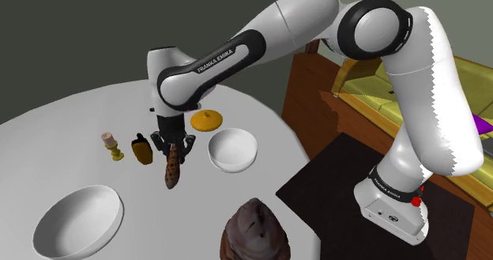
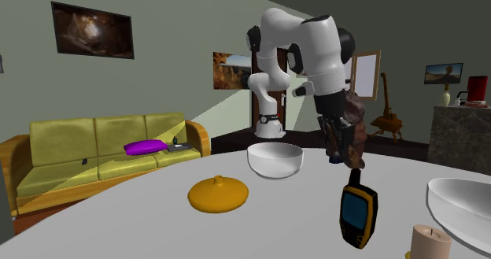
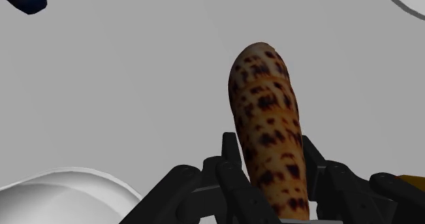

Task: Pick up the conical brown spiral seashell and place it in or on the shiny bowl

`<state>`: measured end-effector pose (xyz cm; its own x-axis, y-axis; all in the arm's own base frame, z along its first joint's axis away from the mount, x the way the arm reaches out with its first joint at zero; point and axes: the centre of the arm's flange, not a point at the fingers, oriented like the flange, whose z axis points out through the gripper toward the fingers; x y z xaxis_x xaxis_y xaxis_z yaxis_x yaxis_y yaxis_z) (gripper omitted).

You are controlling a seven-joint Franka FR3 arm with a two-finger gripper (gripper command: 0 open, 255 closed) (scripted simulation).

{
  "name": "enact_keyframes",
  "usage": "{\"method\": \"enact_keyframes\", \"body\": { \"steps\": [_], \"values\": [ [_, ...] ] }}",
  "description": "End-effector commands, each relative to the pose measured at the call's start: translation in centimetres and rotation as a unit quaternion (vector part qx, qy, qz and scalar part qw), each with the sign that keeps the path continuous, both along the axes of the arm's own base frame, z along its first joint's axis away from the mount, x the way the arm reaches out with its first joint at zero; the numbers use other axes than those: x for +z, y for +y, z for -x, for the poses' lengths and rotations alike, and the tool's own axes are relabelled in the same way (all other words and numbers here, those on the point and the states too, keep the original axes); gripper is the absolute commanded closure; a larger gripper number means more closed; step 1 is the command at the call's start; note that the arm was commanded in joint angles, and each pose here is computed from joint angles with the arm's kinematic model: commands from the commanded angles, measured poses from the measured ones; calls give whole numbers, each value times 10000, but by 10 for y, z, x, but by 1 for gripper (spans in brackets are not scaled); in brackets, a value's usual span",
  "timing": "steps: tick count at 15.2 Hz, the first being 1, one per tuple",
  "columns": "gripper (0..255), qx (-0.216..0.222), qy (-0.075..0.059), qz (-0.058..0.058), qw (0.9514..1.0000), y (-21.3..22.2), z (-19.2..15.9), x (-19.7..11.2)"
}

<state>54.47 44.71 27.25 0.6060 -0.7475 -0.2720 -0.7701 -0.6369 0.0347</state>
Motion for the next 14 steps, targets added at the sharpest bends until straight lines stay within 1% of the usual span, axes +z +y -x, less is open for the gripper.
{"method": "enact_keyframes", "body": {
  "steps": [1, 6, 7, 14],
  "values": [
    [255, 0, 1, 1, 10000, 0, 0, 11],
    [255, 0, 1, 1, 10000, 0, 0, 37],
    [255, 0, 0, 1, 10000, 0, 0, 39],
    [255, 0, 1, 1, 10000, -91, 16, 36]
  ]
}}
